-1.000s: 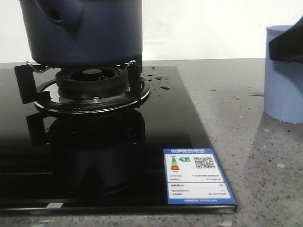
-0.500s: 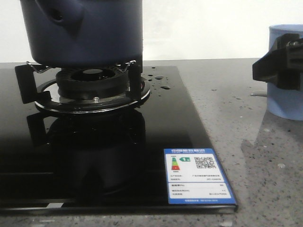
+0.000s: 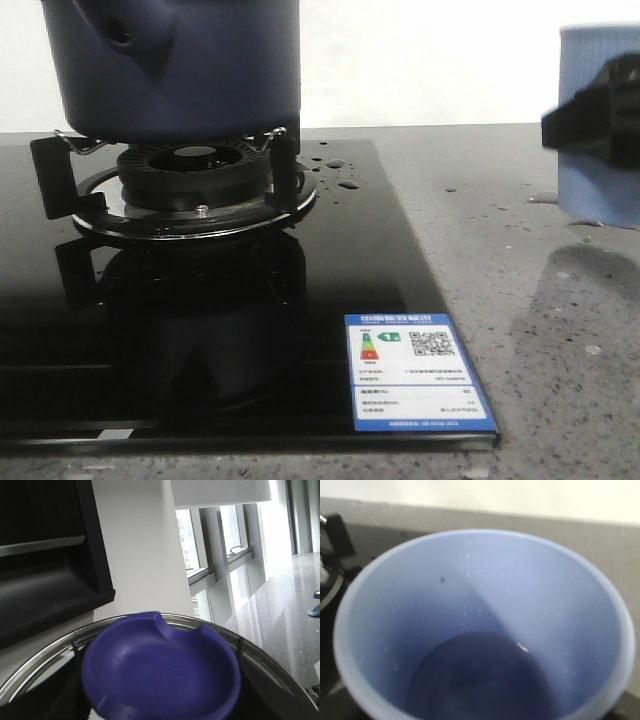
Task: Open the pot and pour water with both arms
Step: 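Grasp the light blue cup with the right gripper and lift it, then carry the cup over the open pot and tilt it to pour water, then set the cup back on the counter and open the right gripper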
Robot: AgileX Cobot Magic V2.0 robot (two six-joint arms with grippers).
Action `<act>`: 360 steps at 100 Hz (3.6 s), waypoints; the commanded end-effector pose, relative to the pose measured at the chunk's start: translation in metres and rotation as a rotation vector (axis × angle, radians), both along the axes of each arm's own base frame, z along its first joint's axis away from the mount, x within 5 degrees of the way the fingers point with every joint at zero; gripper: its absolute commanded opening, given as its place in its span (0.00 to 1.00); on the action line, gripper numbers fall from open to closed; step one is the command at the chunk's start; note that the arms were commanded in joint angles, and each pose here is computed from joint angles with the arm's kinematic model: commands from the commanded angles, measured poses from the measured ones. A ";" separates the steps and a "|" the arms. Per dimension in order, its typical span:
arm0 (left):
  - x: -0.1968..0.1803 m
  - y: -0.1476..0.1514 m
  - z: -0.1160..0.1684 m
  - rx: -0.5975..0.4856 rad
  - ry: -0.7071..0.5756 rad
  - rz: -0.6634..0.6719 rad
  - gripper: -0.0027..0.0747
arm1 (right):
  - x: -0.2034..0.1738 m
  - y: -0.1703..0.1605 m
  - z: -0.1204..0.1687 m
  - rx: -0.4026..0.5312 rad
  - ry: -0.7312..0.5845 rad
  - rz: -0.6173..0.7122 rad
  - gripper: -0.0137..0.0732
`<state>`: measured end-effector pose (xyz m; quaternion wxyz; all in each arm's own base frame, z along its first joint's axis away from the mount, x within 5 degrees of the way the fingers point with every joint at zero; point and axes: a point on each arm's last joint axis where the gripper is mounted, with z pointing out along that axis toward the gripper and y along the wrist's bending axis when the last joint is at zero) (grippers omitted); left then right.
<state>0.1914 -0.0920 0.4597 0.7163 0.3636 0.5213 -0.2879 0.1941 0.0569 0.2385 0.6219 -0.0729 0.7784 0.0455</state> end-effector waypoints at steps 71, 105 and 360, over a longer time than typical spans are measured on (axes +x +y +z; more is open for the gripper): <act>-0.072 0.020 0.041 -0.083 -0.057 0.151 0.35 | 0.077 0.082 0.208 -0.336 -0.358 0.345 0.42; -0.072 0.020 0.041 -0.083 -0.045 0.150 0.35 | 0.102 0.135 0.189 -0.704 -0.463 0.479 0.42; -0.076 0.016 0.038 -0.047 -0.045 0.099 0.35 | 0.119 0.063 0.222 -0.336 -0.088 0.020 0.42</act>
